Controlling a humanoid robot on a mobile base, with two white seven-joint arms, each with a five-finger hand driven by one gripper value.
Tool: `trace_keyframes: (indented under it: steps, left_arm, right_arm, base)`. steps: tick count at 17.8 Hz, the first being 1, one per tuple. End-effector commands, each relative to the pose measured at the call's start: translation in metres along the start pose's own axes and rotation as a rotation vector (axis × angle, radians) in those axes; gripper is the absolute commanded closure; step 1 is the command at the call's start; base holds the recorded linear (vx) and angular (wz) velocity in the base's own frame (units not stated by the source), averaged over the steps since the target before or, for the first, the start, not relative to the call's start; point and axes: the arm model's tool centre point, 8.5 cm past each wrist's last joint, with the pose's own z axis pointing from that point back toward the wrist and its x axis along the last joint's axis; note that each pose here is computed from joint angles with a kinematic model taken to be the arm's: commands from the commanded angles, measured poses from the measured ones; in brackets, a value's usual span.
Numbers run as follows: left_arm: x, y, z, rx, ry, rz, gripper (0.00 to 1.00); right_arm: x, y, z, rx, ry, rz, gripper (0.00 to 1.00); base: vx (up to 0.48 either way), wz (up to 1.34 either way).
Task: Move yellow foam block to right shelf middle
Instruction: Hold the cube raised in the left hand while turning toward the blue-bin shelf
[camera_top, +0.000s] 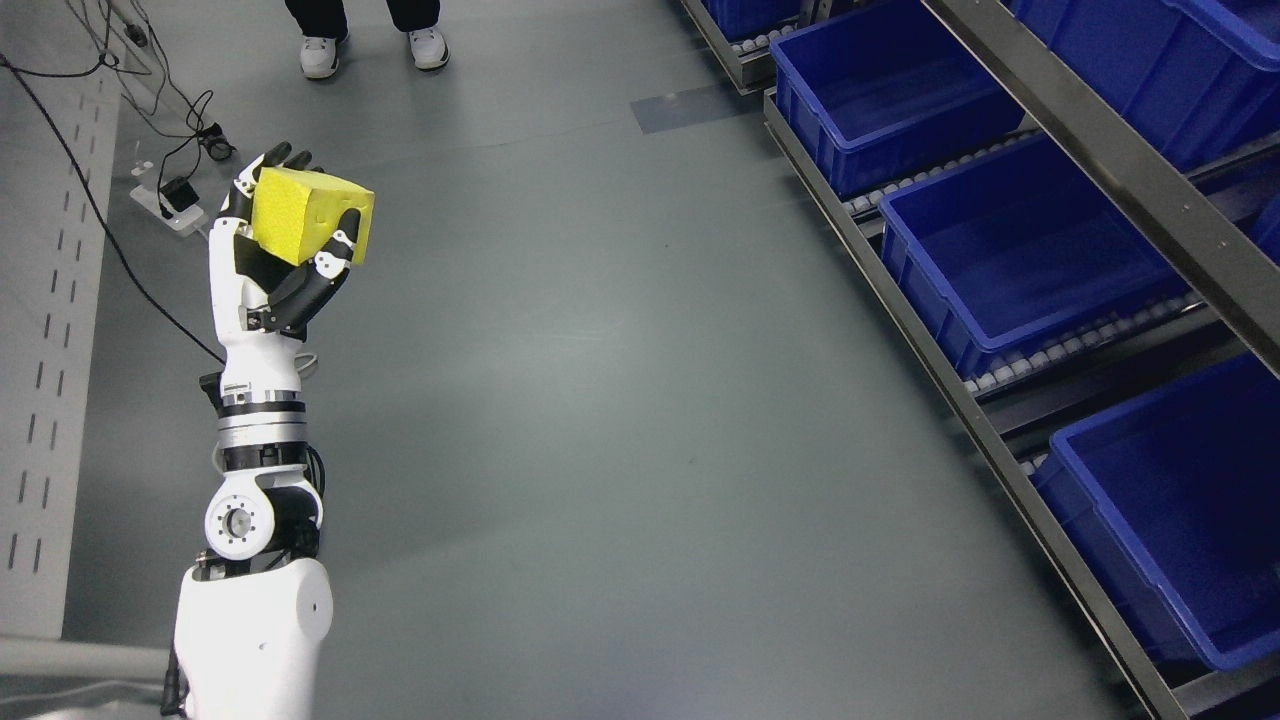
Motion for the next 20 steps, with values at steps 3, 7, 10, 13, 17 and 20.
trace_keyframes:
  steps: [3,7,10,13,17,20]
  left_arm:
    - [0.004,0.004,-0.003,-0.008,-0.008,-0.016,0.70]
    - [0.004,0.004,-0.004,-0.007,-0.011,-0.016,0.70]
    - [0.003,0.004,-0.002,-0.010,-0.009,-0.015,0.70]
    - [0.002,-0.001,0.001,-0.051,-0.003,-0.014,0.69]
    - [0.002,-0.004,0.001,-0.067,-0.011,-0.013,0.69]
    - [0.004,-0.045,0.009,-0.203,-0.071,0.013,0.69]
  right_arm:
    - [0.008,-0.011,-0.001,-0.017,-0.021,0.002,0.00]
    - [0.009,-0.011,-0.001,-0.017,-0.022,0.002,0.00]
    - [0.008,-0.011,-0.001,-0.017,-0.021,0.002,0.00]
    - [0.008,-0.011,-0.001,-0.017,-0.021,0.002,0.00]
    - [0.008,-0.011,-0.001,-0.017,-0.021,0.002,0.00]
    - [0.008,-0.011,-0.001,-0.017,-0.021,0.002,0.00]
  base:
    - [0.388,-0.09]
    - [0.398,-0.09]
    - [0.368,-0.18]
    - [0.293,-0.38]
    - [0.324,-0.62]
    - [0.276,-0.73]
